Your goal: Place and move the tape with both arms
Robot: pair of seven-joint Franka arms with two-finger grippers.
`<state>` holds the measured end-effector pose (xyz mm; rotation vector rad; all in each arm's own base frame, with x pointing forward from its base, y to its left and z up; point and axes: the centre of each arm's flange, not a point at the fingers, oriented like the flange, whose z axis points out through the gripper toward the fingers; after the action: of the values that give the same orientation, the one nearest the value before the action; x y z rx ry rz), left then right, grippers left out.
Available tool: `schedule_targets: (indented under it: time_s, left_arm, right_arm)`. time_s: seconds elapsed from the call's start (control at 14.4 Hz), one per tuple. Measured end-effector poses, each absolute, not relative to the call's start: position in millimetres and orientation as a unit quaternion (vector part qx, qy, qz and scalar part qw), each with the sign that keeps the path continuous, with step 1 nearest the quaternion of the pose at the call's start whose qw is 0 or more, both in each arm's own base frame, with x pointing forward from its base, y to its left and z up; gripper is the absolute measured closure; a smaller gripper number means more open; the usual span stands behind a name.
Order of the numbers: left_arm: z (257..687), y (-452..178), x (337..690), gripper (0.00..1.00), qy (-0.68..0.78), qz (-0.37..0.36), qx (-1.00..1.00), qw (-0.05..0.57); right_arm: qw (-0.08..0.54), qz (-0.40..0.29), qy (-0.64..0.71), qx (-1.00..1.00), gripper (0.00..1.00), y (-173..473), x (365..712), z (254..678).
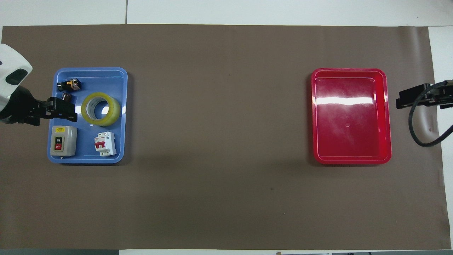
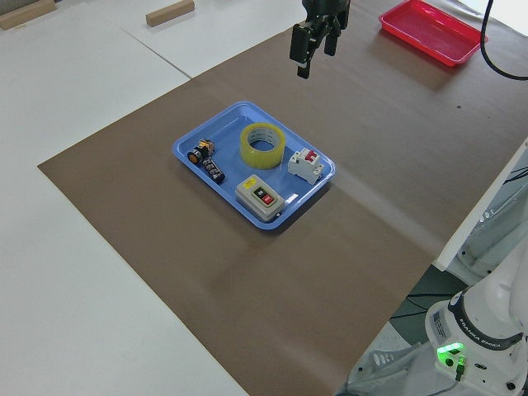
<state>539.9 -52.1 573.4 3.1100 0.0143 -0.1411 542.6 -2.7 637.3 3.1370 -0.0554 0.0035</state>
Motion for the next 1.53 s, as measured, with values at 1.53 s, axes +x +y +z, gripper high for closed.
schedule_targets:
  time_s: [1.53]
  left_arm:
    - [568, -39, 542, 0.0, 0.017, -0.043, 0.999, 0.015]
  right_arm:
    - [0.002, 0.001, -0.018, 1.0, 0.0, -3, 543, 637]
